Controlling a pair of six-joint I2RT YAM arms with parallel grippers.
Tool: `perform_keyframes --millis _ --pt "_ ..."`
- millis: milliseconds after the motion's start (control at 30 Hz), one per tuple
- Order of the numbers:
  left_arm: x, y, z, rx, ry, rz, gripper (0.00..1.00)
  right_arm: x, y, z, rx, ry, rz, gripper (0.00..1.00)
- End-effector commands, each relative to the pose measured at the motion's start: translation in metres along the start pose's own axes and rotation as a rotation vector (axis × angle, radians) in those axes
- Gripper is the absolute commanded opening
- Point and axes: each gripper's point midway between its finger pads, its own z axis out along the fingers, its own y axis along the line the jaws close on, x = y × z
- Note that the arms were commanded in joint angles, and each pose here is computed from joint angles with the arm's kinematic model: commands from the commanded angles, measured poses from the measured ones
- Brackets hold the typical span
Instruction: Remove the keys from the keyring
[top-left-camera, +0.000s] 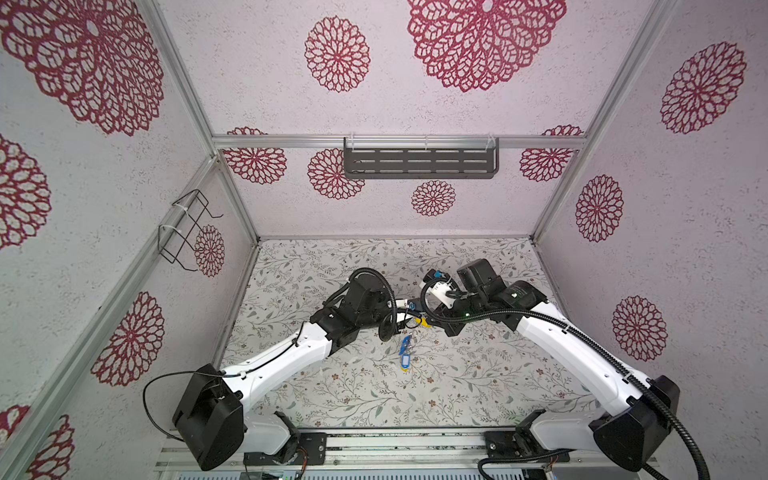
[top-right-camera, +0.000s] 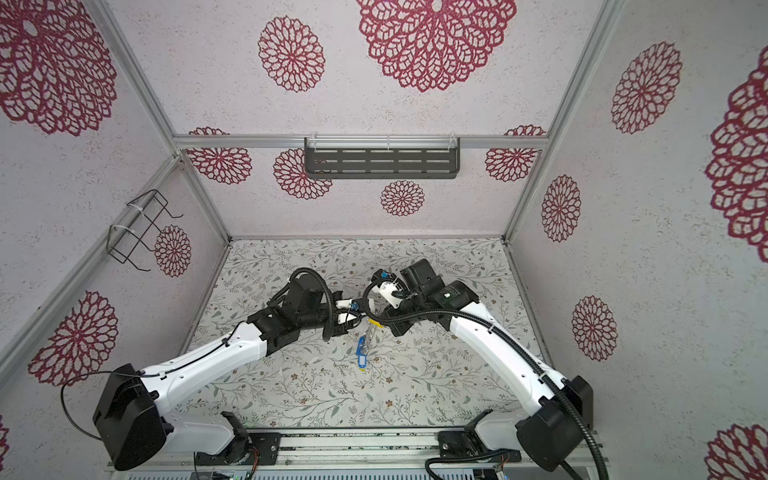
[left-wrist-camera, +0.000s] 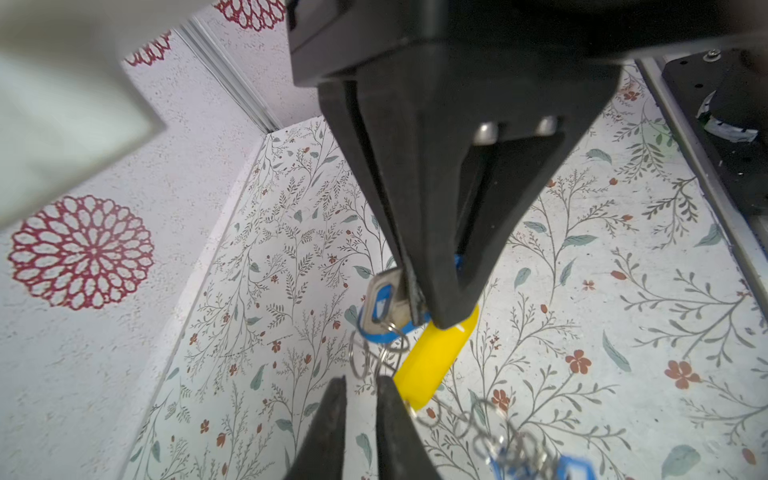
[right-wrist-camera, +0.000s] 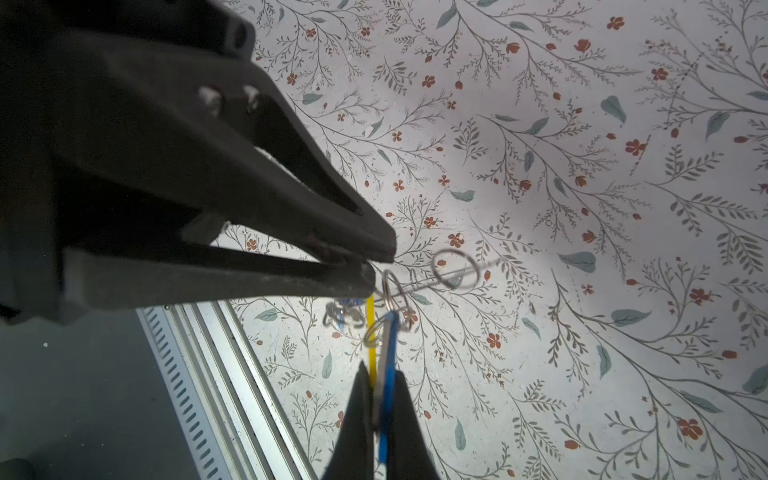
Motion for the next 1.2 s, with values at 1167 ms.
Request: perform_keyframes --millis 1167 --pt "-0.005 -0.020 0.023 0.089 -0.027 -0.056 0.09 -0.044 0.015 -0.025 -0.018 -0.253 -0.100 0.00"
